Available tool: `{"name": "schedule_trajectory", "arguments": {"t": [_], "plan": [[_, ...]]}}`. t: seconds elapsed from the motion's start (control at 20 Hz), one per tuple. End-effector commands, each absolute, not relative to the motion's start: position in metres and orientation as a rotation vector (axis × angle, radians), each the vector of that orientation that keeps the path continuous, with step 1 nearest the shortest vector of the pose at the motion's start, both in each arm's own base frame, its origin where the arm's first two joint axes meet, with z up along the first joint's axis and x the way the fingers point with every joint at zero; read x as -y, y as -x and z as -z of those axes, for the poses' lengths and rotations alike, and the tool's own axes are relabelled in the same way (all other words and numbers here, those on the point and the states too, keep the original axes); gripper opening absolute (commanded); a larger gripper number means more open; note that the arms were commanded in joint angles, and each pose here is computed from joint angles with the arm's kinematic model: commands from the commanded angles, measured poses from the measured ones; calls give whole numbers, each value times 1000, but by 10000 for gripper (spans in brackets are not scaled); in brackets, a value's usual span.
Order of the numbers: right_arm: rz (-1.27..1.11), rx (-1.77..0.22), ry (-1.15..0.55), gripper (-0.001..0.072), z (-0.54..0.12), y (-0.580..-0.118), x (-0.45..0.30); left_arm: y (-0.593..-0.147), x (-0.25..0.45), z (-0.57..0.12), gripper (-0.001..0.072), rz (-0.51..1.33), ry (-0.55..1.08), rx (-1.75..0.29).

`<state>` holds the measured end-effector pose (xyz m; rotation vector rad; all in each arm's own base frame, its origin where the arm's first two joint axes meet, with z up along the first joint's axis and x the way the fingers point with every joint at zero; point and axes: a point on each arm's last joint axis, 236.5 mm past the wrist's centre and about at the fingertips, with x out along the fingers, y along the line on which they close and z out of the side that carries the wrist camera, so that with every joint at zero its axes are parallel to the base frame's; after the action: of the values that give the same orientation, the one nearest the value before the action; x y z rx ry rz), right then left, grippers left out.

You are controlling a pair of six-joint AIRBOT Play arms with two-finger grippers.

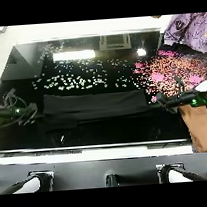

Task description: Fold the clothes and pants, and hang the long-sleeved shirts on hangers.

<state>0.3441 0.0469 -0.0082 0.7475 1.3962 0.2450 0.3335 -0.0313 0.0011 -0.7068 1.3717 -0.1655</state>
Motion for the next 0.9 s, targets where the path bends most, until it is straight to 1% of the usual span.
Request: {"name": "schedule_trajectory", "arguments": {"t": [0.0,0.1,0.2,0.35,0.5,0.55,0.6,0.65,0.7,0.75,0.8,0.85], "plan": [[-243,-1285,-762,31,11,-397,-37,-389,29,11,16,198,673,-1374],[-264,-1268,-796,32,18,-415,-40,-413,28,18,16,207,665,-1378],[-268,-1272,-778,32,36,-425,-50,-432,26,26,16,213,660,-1380],[-247,-1278,-727,32,66,-437,-67,-450,26,39,17,220,656,-1391],[-202,-1286,-754,34,86,-444,-70,-461,27,54,18,222,659,-1409],[-196,-1296,-770,87,90,-443,-70,-462,27,57,22,221,661,-1414],[-188,-1306,-783,216,90,-442,-70,-463,26,59,59,219,663,-1415],[-188,-1311,-790,394,85,-443,-67,-466,24,58,201,211,670,-1409],[-202,-1316,-796,450,74,-445,-63,-469,20,53,359,197,680,-1398],[-199,-1314,-808,451,61,-449,-50,-473,13,45,415,181,684,-1379],[-179,-1307,-829,485,51,-453,-34,-477,5,37,415,155,683,-1359],[-167,-1301,-851,548,44,-453,-17,-480,-6,27,415,118,672,-1338]]}}
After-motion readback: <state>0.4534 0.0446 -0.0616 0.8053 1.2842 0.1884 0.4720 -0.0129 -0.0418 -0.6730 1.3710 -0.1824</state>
